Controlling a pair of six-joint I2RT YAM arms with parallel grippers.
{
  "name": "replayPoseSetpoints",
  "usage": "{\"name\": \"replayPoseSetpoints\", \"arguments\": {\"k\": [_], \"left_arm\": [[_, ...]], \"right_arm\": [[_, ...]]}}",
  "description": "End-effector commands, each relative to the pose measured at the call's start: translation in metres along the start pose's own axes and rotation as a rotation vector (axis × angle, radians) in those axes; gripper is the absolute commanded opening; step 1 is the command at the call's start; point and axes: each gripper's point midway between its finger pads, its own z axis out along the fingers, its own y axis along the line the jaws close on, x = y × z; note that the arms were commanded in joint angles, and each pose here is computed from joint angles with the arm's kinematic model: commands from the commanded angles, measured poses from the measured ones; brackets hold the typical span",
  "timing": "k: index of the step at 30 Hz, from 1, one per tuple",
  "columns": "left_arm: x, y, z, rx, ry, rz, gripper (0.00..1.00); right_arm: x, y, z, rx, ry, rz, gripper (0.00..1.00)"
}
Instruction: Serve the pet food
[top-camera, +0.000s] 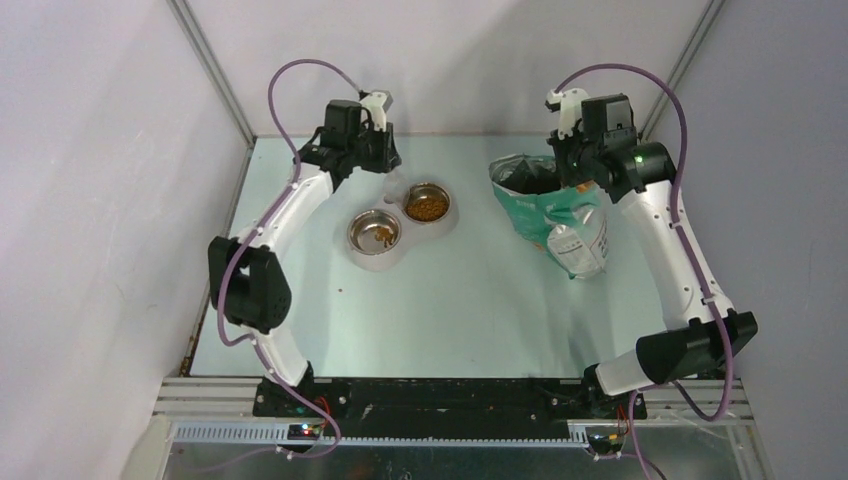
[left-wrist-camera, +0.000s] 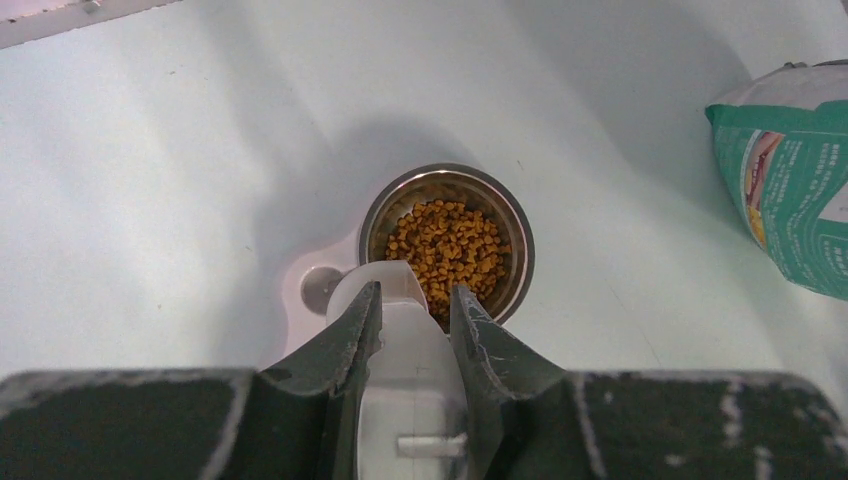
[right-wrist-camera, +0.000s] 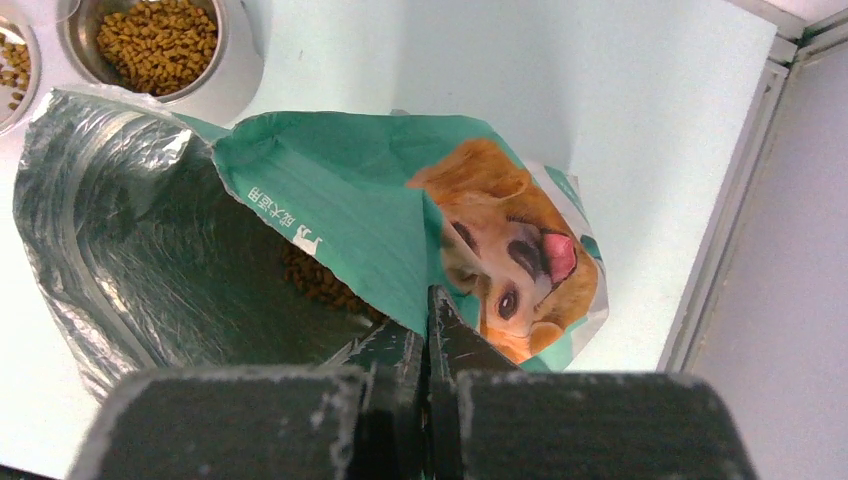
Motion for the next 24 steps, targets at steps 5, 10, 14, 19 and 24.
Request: {"name": "replayPoseSetpoints", "arguments": {"k": [5,10,14,19,24], "left_arm": [[-0.093,-0.048,-0.091,0.064,-0.241,0.051,0.0],[-0.138,-0.103,-0.141,0.28,-0.376,0.014,0.0],[-0.163,-0.158,-0.184,0.56,-0.468,0.025,0.0],[-0.167,-0.21,-0.214,0.796,-0.48,0.067,0.0],[-0.144,-0.235,-0.215,0.882,-0.437,0.077,0.0]], "right_arm": [[0.005,0.019,-0.035,-0.076,-0.011,-0.001,0.0],[0.012,0.03,-0.043,-0.103,-0.008,0.036,0.0],[0.022,0.03,-0.036,-0.1,0.01,0.037,0.0],[0.024,0.033,-0.02,-0.109,0.037,0.058,0.0],[0.006,0.039,-0.008,-0.122,0.036,0.054,0.0]]}}
